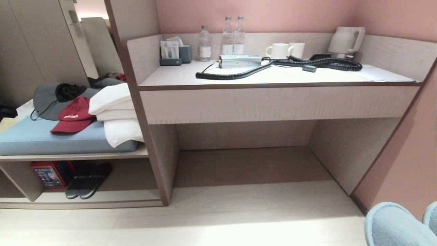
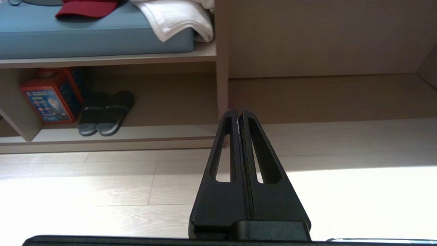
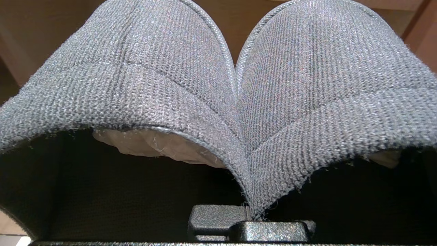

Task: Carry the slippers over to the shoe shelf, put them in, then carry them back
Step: Place the slippers on the floor

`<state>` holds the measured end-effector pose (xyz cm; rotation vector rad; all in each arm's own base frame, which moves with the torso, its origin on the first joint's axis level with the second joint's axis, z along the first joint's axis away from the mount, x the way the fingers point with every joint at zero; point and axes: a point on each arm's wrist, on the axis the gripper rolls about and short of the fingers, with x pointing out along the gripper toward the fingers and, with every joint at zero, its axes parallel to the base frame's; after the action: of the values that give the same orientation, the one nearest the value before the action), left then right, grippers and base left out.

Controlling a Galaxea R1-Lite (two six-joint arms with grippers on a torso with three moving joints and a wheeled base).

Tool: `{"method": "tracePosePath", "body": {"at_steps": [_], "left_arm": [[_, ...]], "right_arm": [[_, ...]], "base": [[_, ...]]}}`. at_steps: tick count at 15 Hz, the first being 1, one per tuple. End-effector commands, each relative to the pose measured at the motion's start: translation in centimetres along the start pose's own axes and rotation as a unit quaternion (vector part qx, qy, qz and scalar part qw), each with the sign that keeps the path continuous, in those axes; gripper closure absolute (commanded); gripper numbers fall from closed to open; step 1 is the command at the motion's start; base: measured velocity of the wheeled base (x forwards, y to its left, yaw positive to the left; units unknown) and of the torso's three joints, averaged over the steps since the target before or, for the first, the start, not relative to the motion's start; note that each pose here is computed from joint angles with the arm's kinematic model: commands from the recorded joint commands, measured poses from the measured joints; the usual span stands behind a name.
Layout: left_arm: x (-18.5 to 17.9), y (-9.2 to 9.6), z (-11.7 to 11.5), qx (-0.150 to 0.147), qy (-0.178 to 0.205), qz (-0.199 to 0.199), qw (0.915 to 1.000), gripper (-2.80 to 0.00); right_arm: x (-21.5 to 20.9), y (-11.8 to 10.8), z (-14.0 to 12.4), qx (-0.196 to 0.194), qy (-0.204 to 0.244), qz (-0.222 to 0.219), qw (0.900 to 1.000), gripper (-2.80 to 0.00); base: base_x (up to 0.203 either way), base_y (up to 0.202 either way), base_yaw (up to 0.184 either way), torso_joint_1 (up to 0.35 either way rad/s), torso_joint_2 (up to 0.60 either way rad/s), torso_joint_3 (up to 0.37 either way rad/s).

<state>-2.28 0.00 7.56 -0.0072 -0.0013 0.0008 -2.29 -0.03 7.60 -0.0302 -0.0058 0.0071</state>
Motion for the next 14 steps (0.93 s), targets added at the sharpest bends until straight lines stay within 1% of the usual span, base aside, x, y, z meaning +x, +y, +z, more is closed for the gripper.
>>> {"method": "tracePosePath", "body": {"at_steps": [1, 4, 11, 14], "left_arm": [[0.00, 0.00, 0.00, 0.000, 0.000, 0.000, 1.0000, 0.00], [0.00, 0.00, 0.00, 0.000, 0.000, 0.000, 1.0000, 0.00], [0.00, 0.00, 0.00, 0.000, 0.000, 0.000, 1.0000, 0.00], [0.00, 0.00, 0.00, -0.001, 0.000, 0.001, 1.0000, 0.00]], "right_arm": [[0.01, 0.00, 0.00, 0.000, 0.001, 0.000, 1.000, 0.00], [0.01, 0.00, 0.00, 0.000, 0.001, 0.000, 1.000, 0.00], [0.01, 0.00, 0.00, 0.000, 0.001, 0.000, 1.000, 0.00], [0.01, 0.00, 0.00, 0.000, 0.001, 0.000, 1.000, 0.00]], "base": [[0.000, -0.195, 0.000, -0.002, 0.00, 0.004], [0.000, -0.141, -0.001, 0.002, 0.00, 0.001], [0.000, 0.000, 0.000, 0.000, 0.00, 0.000], [0.000, 0.000, 0.000, 0.003, 0.00, -0.148]]}}
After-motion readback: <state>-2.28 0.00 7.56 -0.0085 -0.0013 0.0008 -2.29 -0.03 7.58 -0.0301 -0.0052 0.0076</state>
